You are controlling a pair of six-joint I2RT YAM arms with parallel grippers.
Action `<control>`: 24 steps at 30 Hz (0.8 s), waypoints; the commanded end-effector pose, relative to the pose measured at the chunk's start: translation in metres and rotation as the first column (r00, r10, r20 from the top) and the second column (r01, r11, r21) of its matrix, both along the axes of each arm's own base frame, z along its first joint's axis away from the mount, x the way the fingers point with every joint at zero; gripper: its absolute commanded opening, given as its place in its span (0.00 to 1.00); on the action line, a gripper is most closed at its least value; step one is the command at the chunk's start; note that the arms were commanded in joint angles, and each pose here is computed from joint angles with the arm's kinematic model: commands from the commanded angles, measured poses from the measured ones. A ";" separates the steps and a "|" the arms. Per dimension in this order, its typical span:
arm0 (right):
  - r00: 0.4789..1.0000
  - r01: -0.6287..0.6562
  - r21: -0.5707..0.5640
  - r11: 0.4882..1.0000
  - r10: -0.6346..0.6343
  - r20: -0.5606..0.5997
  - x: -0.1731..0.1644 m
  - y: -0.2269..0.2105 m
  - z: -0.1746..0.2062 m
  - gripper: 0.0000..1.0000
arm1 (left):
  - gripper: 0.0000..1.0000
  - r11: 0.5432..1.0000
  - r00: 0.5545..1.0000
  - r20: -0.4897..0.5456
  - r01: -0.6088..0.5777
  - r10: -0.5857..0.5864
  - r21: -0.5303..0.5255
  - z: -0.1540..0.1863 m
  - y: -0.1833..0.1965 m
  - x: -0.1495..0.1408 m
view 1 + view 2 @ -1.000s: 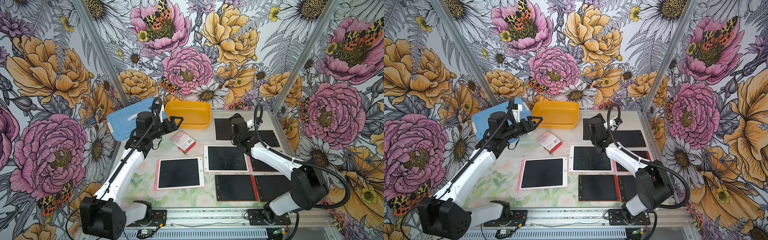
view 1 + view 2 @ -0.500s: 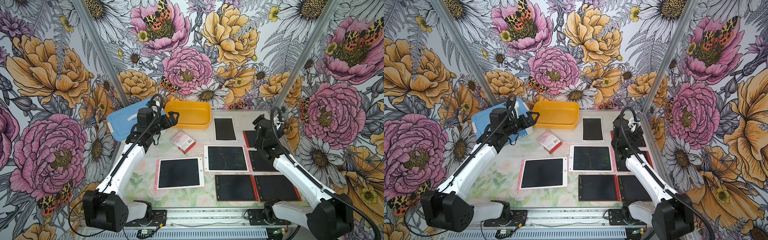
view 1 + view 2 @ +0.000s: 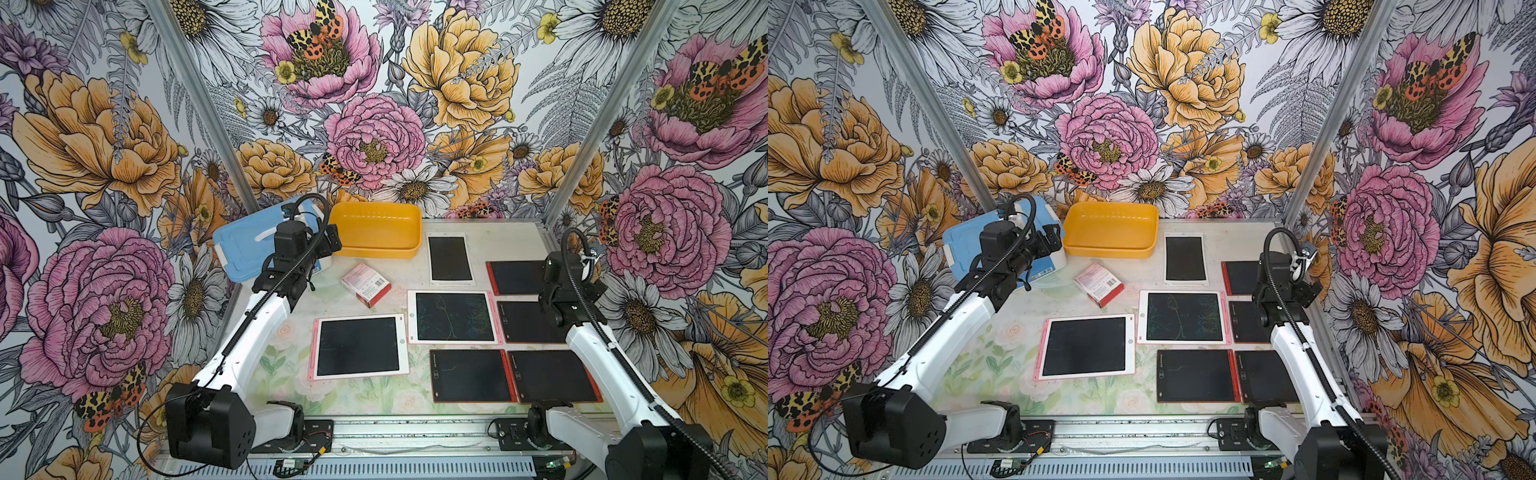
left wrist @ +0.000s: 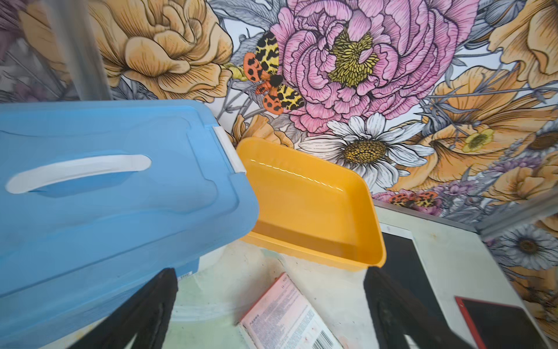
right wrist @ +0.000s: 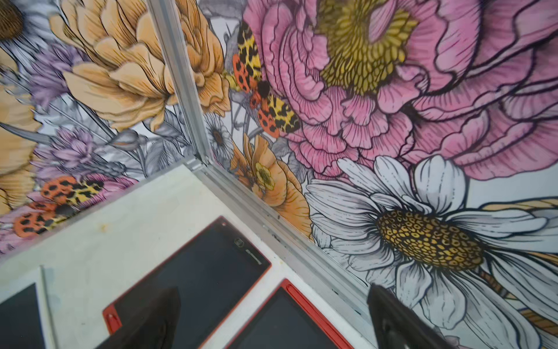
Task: Take out the writing tablet from the storage box
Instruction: Reset both arms
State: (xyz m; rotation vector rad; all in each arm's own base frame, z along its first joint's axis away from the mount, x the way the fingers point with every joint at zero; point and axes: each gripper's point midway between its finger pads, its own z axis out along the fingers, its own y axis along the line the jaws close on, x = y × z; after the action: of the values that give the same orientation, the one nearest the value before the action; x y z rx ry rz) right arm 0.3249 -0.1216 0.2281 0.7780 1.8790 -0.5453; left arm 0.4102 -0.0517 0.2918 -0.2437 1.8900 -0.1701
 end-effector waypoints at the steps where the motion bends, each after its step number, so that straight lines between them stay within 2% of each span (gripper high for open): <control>1: 0.995 -0.054 0.091 0.994 0.062 -0.082 0.007 0.006 -0.030 1.00 | 0.99 0.971 0.979 0.157 -0.158 0.131 0.179 0.016 0.026 -0.006; 4: 0.988 -0.078 0.130 0.988 0.094 -0.119 0.012 0.010 -0.050 1.00 | 0.99 0.951 0.965 0.206 -0.209 0.162 0.229 -0.002 0.036 -0.013; 8: 0.984 -0.089 0.135 0.987 0.108 -0.145 0.016 0.011 -0.067 1.00 | 0.99 0.930 0.956 0.196 -0.264 0.218 0.257 -0.040 0.051 -0.023; 11: 0.993 -0.085 0.141 0.986 0.095 -0.066 0.013 0.012 -0.066 1.00 | 0.99 0.908 0.938 0.186 -0.333 0.292 0.255 -0.070 0.067 -0.033; 16: 0.973 -0.178 0.109 0.978 0.158 0.169 0.009 0.022 -0.058 1.00 | 0.99 0.892 0.930 0.174 -0.361 0.324 0.271 -0.108 0.081 -0.046; 20: 0.972 -0.188 0.086 0.979 0.172 0.163 0.004 0.022 -0.064 0.99 | 0.99 0.874 0.927 0.118 -0.375 0.356 0.309 -0.134 0.094 -0.048; 22: 0.970 -0.192 0.075 0.978 0.178 0.164 0.004 0.023 -0.067 0.99 | 0.99 0.862 0.915 0.143 -0.403 0.377 0.308 -0.138 0.098 -0.047; 24: 0.968 -0.198 0.068 0.978 0.183 0.172 0.006 0.024 -0.069 0.99 | 0.99 0.874 0.920 0.162 -0.389 0.356 0.290 -0.136 0.096 -0.043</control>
State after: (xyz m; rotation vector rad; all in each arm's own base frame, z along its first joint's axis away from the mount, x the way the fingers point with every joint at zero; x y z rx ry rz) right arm 0.3208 -0.0998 0.1422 0.6990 1.8953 -0.3050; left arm 0.3633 0.0396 0.1374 -0.3389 1.8044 0.3911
